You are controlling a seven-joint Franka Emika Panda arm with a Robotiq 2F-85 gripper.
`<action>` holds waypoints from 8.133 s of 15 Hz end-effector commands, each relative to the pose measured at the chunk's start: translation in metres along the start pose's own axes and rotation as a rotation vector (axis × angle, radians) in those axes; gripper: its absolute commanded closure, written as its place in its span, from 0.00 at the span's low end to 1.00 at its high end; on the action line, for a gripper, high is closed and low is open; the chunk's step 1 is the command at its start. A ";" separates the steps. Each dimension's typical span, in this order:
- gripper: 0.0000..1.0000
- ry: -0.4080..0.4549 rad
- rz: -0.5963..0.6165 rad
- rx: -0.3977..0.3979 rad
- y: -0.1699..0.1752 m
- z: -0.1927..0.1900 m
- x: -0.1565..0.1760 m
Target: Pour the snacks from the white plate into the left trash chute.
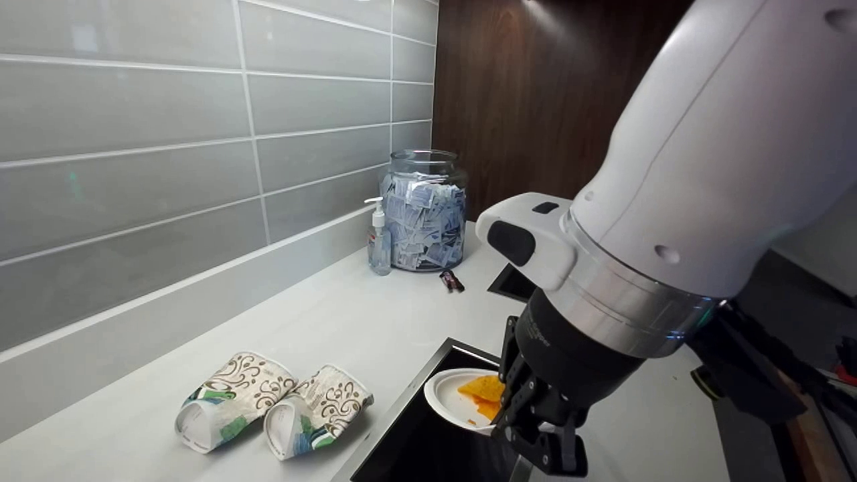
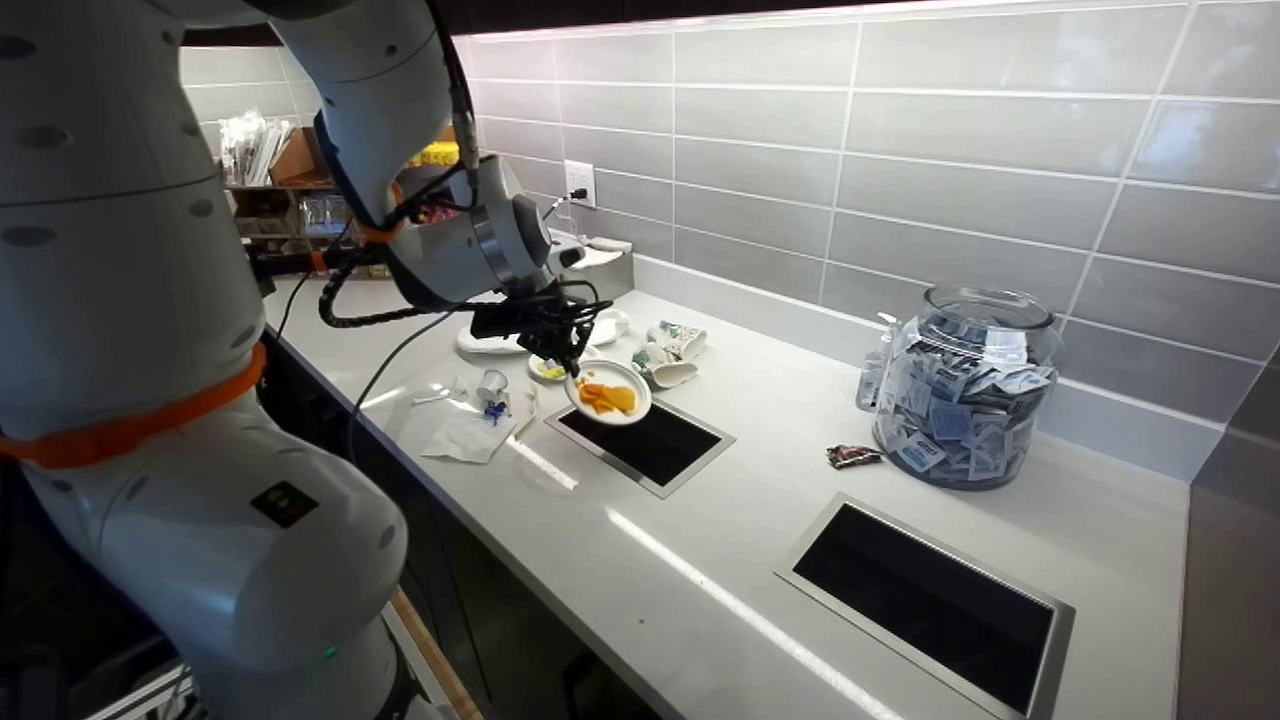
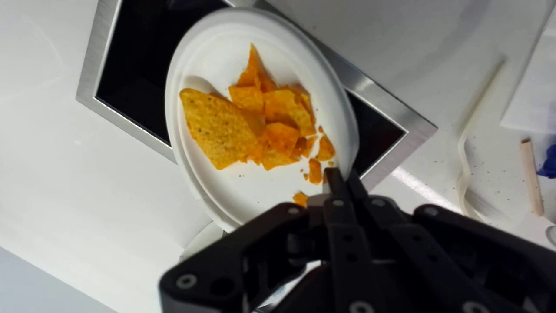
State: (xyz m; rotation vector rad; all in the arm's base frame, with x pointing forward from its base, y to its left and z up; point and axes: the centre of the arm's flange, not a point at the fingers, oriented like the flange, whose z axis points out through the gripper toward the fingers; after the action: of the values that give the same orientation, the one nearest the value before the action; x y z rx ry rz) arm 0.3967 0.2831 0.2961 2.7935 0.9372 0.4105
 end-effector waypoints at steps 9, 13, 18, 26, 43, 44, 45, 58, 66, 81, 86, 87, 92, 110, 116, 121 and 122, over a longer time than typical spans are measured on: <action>0.99 0.045 0.036 0.132 0.017 -0.016 -0.023; 0.99 0.049 0.056 0.148 0.018 -0.019 -0.028; 0.99 0.073 0.048 0.181 0.024 -0.024 -0.032; 0.99 0.127 0.029 0.266 0.032 -0.025 -0.033; 0.99 0.217 0.155 0.392 0.061 -0.036 -0.038; 0.99 0.225 0.162 0.399 0.063 -0.037 -0.039; 0.99 0.233 0.169 0.409 0.065 -0.037 -0.040; 0.99 0.345 0.224 0.524 0.088 -0.037 -0.056; 0.99 0.399 0.235 0.594 0.099 -0.035 -0.063; 0.99 0.435 0.216 0.648 0.102 -0.032 -0.068; 0.99 0.444 0.204 0.668 0.102 -0.032 -0.068; 0.99 0.454 0.188 0.695 0.103 -0.032 -0.069; 0.99 0.499 0.159 0.772 0.105 -0.034 -0.071; 0.99 0.651 0.255 0.853 0.133 -0.021 -0.108; 0.99 0.705 0.243 0.903 0.134 -0.024 -0.119; 0.99 0.718 0.234 0.932 0.135 -0.023 -0.122; 0.99 0.718 0.235 0.934 0.135 -0.023 -0.122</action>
State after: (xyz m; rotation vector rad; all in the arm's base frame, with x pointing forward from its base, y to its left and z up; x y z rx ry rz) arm 0.3832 0.1076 0.3273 3.6911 1.1321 1.3235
